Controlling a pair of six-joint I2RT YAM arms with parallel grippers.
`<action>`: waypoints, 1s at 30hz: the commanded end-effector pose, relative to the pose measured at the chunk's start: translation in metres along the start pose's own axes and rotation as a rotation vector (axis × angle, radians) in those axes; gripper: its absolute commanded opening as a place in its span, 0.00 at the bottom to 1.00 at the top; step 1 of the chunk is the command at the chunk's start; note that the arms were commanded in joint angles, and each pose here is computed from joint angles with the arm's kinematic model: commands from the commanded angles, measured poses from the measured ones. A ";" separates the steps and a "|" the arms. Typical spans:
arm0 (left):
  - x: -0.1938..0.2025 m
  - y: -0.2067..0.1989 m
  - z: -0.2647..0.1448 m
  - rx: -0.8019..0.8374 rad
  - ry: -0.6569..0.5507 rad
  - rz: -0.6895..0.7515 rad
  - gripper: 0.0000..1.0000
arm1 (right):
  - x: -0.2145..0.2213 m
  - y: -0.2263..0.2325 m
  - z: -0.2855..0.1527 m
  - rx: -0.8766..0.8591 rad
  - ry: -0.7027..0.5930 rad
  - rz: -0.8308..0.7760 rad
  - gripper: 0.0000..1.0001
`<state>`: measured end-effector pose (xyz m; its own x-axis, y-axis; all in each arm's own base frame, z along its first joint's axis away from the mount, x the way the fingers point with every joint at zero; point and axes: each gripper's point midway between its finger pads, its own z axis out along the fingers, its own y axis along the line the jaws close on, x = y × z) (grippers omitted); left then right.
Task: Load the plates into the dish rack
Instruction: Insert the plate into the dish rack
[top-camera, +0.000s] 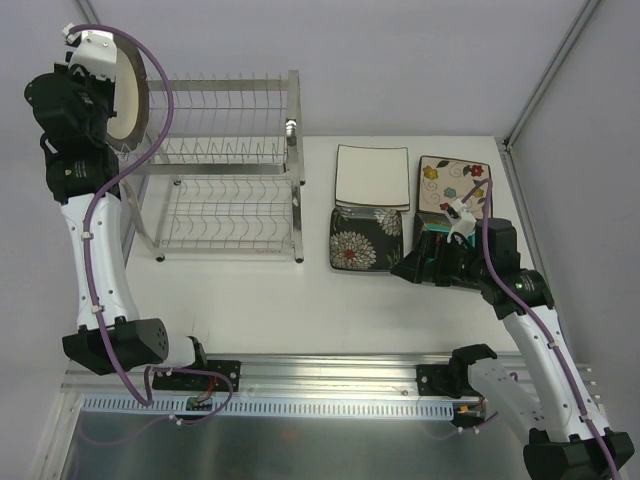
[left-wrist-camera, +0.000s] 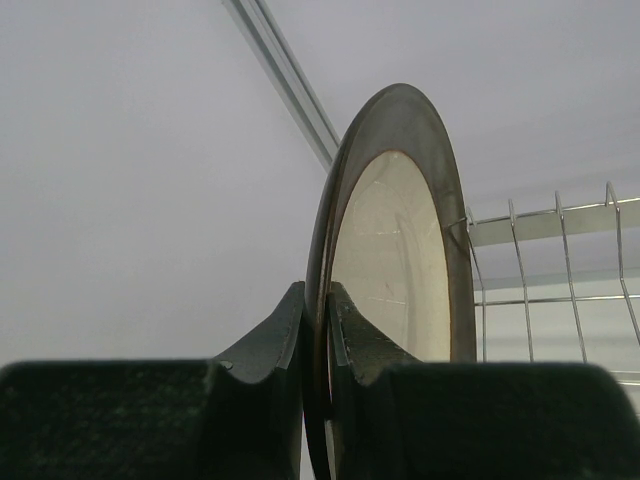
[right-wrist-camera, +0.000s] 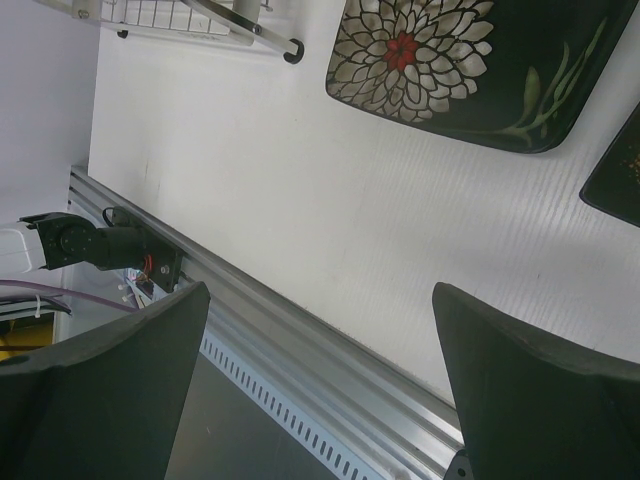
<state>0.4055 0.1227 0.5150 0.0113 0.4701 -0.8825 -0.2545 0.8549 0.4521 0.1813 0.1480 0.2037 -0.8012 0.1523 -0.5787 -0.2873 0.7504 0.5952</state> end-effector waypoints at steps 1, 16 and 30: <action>-0.065 0.033 -0.027 -0.106 -0.205 0.040 0.06 | -0.006 0.008 -0.001 -0.037 -0.031 -0.043 1.00; -0.058 0.029 -0.029 -0.100 -0.190 -0.005 0.15 | -0.003 0.008 -0.003 -0.038 -0.032 -0.047 0.99; -0.084 0.036 -0.055 -0.120 -0.252 -0.176 0.68 | -0.008 0.008 -0.006 -0.017 -0.044 -0.072 1.00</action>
<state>0.3728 0.1116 0.5603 0.1720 0.4275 -0.8875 -0.3145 0.8776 0.3618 0.1792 0.1481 0.2068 -0.7896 0.1482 -0.5954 -0.3035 0.7490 0.5889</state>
